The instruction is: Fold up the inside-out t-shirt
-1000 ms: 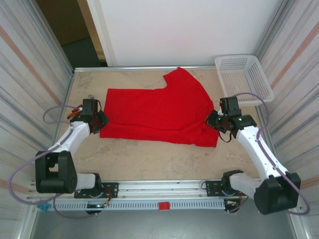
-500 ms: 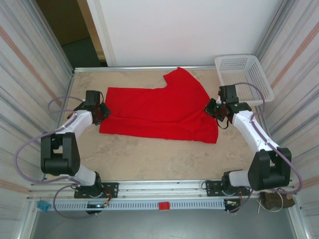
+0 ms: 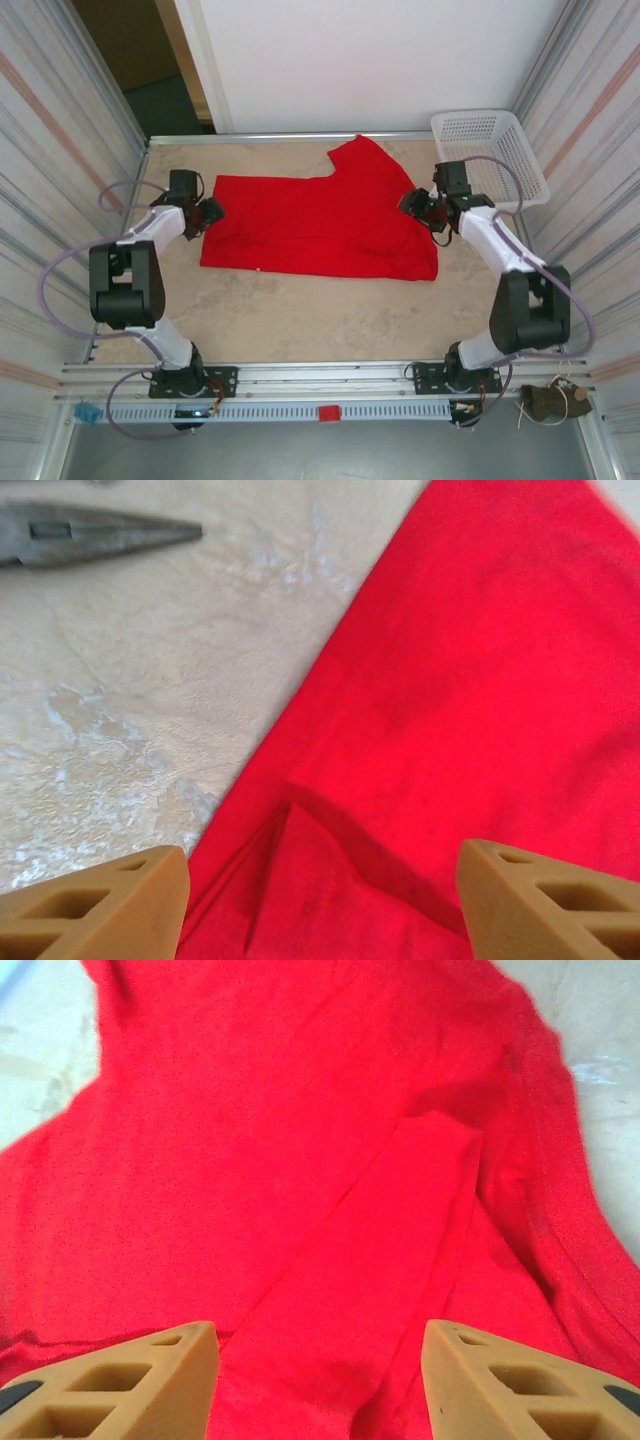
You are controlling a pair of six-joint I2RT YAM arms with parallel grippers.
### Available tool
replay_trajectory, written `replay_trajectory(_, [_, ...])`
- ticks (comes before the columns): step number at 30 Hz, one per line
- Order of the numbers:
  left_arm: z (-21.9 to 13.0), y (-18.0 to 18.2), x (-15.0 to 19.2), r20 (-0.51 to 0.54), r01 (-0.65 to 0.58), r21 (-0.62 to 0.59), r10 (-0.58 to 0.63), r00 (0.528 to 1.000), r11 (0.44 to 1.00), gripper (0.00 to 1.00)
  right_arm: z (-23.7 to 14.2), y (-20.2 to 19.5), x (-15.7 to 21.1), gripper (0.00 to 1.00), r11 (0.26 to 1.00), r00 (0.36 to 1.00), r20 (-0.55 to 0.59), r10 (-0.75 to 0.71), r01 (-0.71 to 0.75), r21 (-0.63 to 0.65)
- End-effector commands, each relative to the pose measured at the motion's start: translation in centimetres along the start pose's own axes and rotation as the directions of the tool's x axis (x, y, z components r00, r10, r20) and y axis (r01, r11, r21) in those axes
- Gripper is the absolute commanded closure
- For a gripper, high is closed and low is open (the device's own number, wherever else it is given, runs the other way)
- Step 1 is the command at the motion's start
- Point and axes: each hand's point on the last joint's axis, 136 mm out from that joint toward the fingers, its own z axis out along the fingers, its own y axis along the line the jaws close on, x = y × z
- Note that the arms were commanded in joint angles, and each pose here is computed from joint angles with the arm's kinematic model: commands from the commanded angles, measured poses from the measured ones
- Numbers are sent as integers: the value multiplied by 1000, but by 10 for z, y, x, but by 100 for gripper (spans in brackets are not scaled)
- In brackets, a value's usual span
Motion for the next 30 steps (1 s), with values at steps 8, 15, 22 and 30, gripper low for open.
replay_trajectory(8, [-59,42,88,-55,69,50,-66,996,996,26,-35,-92,79,35,975,996,-16,82,-77,207])
replay_trajectory(15, [-38,54,110,-120,81,7,-80,990,997,33,-6,-106,97,36,971,989,-90,118,-96,221])
replay_trajectory(22, [-15,54,98,-134,63,-44,-68,989,997,43,14,-113,106,39,966,981,-123,150,-119,229])
replay_trajectory(30, [3,54,93,-157,40,-80,-52,986,996,91,27,-126,115,82,953,974,-148,173,-128,274])
